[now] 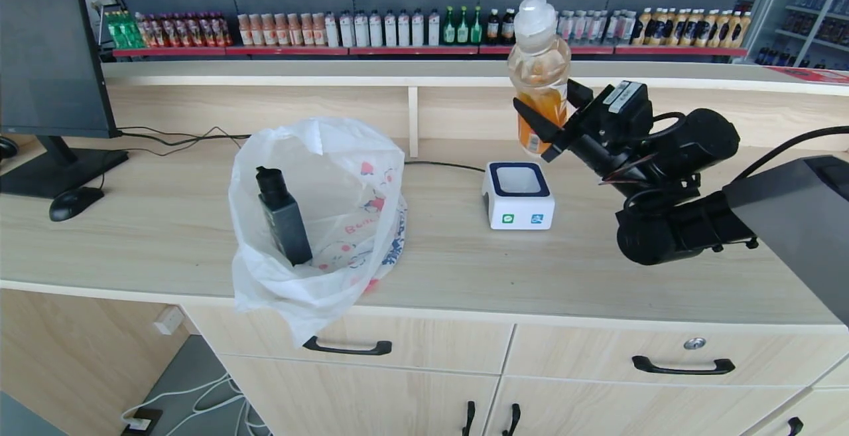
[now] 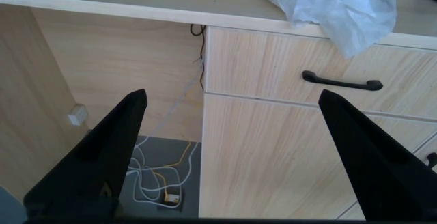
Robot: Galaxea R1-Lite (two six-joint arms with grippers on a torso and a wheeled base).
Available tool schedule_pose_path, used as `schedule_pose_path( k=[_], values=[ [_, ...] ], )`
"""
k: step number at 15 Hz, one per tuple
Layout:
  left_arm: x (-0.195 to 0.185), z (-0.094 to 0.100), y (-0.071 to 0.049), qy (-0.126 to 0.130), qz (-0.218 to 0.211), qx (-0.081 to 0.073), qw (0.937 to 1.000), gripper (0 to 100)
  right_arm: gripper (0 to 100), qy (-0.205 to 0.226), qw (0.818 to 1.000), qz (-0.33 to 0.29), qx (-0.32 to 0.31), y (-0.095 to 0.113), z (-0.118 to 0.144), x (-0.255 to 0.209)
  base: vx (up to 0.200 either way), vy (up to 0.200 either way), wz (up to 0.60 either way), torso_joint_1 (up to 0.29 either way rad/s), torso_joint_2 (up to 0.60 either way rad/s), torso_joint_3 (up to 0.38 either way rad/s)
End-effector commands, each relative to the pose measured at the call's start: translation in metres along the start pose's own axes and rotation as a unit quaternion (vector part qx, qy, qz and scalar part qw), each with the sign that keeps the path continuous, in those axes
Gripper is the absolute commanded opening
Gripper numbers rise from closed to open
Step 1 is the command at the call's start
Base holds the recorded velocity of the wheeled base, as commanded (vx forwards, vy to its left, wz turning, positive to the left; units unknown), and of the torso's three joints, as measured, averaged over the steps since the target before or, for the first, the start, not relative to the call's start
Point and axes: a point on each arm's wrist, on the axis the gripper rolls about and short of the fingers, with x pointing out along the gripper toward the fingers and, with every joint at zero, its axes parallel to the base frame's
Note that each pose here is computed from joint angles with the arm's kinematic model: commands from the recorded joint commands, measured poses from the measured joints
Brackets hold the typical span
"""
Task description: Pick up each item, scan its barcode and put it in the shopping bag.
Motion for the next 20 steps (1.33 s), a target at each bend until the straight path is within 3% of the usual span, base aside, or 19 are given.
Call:
schedule_pose_path(
  k=[1,5,9,14,16,20],
  values=[
    [0.000,0.000,0.000,0.000,0.000,0.000,1.0000,100,0,-0.005,1.000,-0.029,0.008,-0.008,0.015,0.004,0.000,0.000,0.00,0.000,0.00,0.000],
    [0.000,0.000,0.000,0.000,0.000,-0.001,1.0000,100,0,0.009,0.993,-0.101,0.063,-0.015,0.042,0.001,0.000,0.000,0.00,0.000,0.00,0.000],
    [0.000,0.000,0.000,0.000,0.000,-0.001,1.0000,100,0,0.109,0.965,-0.185,0.149,0.014,0.070,-0.033,0.000,0.000,0.00,0.000,0.00,0.000],
    [0.000,0.000,0.000,0.000,0.000,-0.001,1.0000,100,0,0.093,0.963,-0.173,0.187,0.033,0.089,-0.024,-0.080,0.000,0.00,0.001,0.00,-0.001],
    [0.000,0.000,0.000,0.000,0.000,-0.001,1.0000,100,0,0.097,0.961,-0.175,0.190,0.034,0.091,-0.027,-0.200,0.000,0.00,0.007,0.00,0.000],
    [0.000,0.000,0.000,0.000,0.000,-0.002,1.0000,100,0,0.123,0.953,-0.170,0.218,0.042,0.098,-0.044,0.000,0.050,0.00,-0.003,0.00,0.004]
  ],
)
